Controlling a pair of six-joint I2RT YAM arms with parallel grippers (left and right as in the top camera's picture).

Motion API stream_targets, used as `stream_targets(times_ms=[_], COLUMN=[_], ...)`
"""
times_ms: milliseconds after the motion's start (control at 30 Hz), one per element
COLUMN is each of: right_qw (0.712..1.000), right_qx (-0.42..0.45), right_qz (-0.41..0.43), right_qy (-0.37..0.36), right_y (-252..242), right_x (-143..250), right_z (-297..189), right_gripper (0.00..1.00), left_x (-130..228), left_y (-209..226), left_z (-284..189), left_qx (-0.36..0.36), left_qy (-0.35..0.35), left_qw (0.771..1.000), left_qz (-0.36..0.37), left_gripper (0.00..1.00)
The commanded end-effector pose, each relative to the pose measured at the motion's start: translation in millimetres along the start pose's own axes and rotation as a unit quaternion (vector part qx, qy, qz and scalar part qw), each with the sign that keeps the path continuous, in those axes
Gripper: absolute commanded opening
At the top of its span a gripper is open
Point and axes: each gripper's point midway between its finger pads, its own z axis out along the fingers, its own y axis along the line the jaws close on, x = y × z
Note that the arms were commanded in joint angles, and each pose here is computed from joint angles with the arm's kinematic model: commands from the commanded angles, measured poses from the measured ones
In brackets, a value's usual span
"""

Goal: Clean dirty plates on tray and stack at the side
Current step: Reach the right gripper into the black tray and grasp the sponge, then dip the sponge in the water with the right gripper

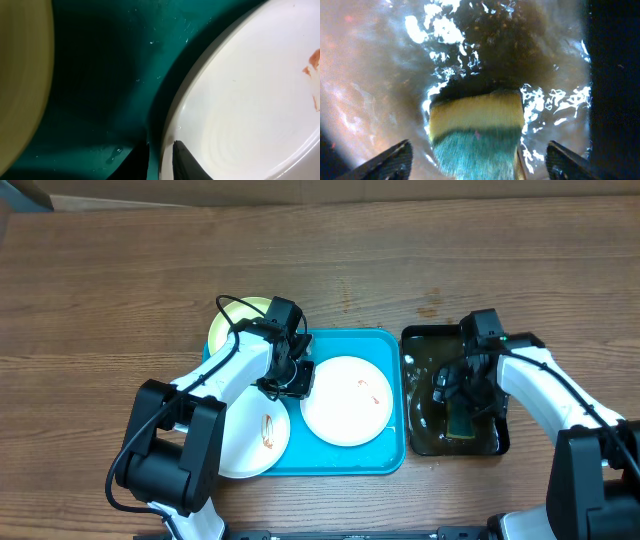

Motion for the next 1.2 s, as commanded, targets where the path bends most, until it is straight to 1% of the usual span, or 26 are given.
stream_targets(times_ms=[0,33,67,100,133,167,200,233,267,333,400,467,500,533,567,600,633,733,833,900,933,967,1000,1067,1167], right_qw=[1.000,1.000,0.999,0.999,0.999,0.999,0.999,0.999,0.999,0.999,0.999,0.999,0.999,0.999,0.999,0.999,0.999,0.999,1.000,1.000,1.000,1.000,1.000,1.000,1.000], right_qx=[0.007,0.011,0.012,0.014,0.015,0.015,0.012,0.008,0.003,-0.003,-0.004,-0.003,-0.002,-0.002,-0.002,-0.002,-0.003,-0.005,-0.010,-0.016,-0.019,-0.019,-0.020,-0.022,-0.009], right_qz=[0.008,0.016,0.018,0.018,0.018,0.019,0.019,0.019,0.021,0.025,0.027,0.028,0.028,0.028,0.028,0.028,0.028,0.020,0.014,0.013,0.012,0.012,0.012,0.012,0.012], right_qy=[0.008,0.018,0.027,0.032,0.034,0.037,0.038,0.038,0.039,0.036,0.034,0.036,0.037,0.038,0.037,0.037,0.035,0.031,0.023,0.011,0.006,0.004,0.002,-0.004,-0.005], right_y=[-3,-5,-6,-8,-9,-11,-11,-10,-9,-7,-7,-7,-8,-8,-8,-8,-8,-6,0,4,5,6,5,4,-1], right_x=[2,9,15,19,22,26,28,30,31,31,31,31,32,33,33,33,33,27,14,7,4,4,5,6,7], right_z=[-5,-1,2,7,11,15,20,23,26,29,30,30,30,31,32,32,32,24,-9,-35,-52,-60,-68,-76,-68], right_gripper=[0.84,0.75,0.57,0.45,0.38,0.38,0.43,0.55,0.61,0.61,0.58,0.58,0.49,0.35,0.29,0.13,0.04,0.04,0.04,0.04,0.04,0.04,0.04,0.04,0.04], left_x=[5,5,5,5,5,5,5,5,5,5,5,5,5,6,6,6,6,6,6,6,6,6,6,6,6], left_y=[-1,-1,-1,-1,-1,-1,-1,-1,-1,-1,-1,-1,-1,-1,-1,-1,-1,-1,-1,-1,0,0,0,0,0], left_z=[7,7,7,7,7,7,7,7,7,7,7,7,7,7,7,7,7,7,7,7,7,7,7,7,7], left_qx=[0.002,0.002,0.002,0.002,0.002,0.002,0.002,0.002,0.002,0.002,0.002,0.002,0.001,0.001,0.001,0.001,0.001,0.001,0.001,0.001,0.000,0.000,0.000,0.000,0.000], left_qy=[0.012,0.012,0.012,0.013,0.012,0.013,0.013,0.012,0.013,0.013,0.013,0.013,0.013,0.014,0.014,0.014,0.014,0.014,0.014,0.014,0.013,0.013,0.013,0.013,0.013], left_qw=[1.000,1.000,1.000,1.000,1.000,1.000,1.000,1.000,1.000,1.000,1.000,1.000,1.000,1.000,1.000,1.000,1.000,1.000,1.000,1.000,1.000,1.000,1.000,1.000,1.000], left_qz=[0.008,0.008,0.008,0.008,0.008,0.008,0.008,0.008,0.008,0.008,0.008,0.008,0.008,0.008,0.008,0.008,0.008,0.008,0.008,0.008,0.008,0.008,0.008,0.008,0.008], left_gripper=[0.19,0.19,0.19,0.19,0.19,0.19,0.19,0.19,0.20,0.19,0.19,0.19,0.19,0.19,0.19,0.19,0.19,0.19,0.17,0.12,0.07,0.04,0.04,0.04,0.04])
